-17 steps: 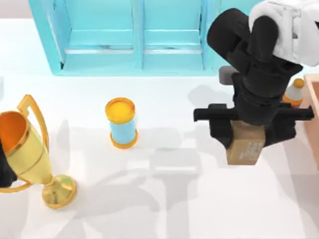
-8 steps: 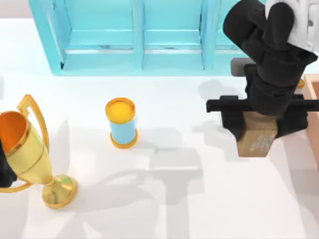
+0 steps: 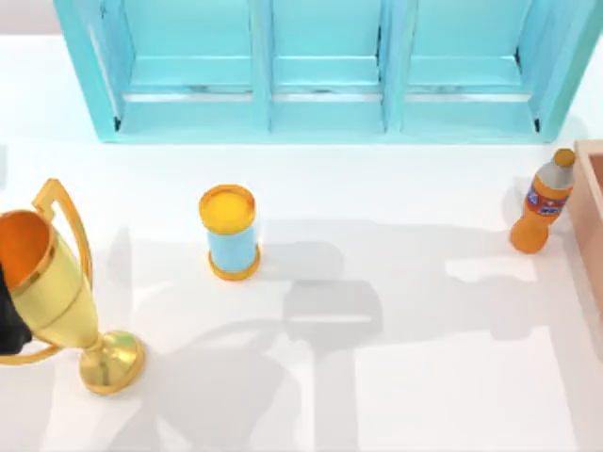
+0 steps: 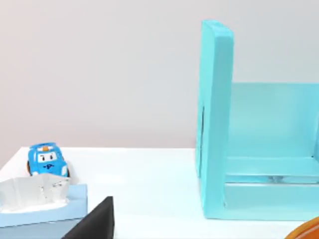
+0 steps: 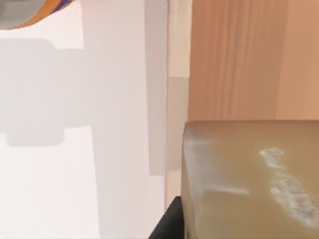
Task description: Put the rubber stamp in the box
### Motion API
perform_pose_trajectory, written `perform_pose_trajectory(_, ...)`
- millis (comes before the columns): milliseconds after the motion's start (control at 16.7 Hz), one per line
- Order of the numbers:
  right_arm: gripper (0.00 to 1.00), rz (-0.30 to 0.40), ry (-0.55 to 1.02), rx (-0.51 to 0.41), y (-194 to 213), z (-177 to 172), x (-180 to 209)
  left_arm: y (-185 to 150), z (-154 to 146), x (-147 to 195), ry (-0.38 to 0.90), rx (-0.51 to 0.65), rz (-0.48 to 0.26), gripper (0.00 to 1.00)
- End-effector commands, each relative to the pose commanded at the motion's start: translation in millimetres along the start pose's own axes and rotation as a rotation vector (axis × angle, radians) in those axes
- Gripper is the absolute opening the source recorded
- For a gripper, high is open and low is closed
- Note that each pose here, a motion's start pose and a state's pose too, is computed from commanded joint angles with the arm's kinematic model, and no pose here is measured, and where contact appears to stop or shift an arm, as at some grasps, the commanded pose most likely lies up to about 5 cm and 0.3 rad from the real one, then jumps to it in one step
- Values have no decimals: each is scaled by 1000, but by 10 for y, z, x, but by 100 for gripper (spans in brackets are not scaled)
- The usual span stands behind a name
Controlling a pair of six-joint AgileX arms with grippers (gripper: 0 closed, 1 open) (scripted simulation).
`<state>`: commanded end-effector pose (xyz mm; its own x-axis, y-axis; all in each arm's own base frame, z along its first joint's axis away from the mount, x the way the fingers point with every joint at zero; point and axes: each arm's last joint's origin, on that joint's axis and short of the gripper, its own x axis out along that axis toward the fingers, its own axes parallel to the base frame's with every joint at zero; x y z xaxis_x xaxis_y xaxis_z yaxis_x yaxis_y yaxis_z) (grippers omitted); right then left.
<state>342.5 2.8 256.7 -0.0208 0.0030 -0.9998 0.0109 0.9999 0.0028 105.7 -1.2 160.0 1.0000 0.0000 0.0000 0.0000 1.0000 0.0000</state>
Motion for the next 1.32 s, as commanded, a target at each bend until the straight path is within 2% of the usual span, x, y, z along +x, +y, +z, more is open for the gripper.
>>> perform_pose_trajectory(180, 0, 1, -10, -1, -648, -96, -101, 0, 0, 0, 0, 0, 0, 100)
perform_pose_trajectory(360, 0, -1, -20, -1, -973, -211, -169, 0, 0, 0, 0, 0, 0, 100)
perform_pose_trajectory(780, 0, 0, -16, -6, -1007, -212, -116, 0, 0, 0, 0, 0, 0, 100)
perform_pose_trajectory(1320, 0, -2, -23, -1, -1015, -221, 469, 0, 0, 0, 0, 0, 0, 100)
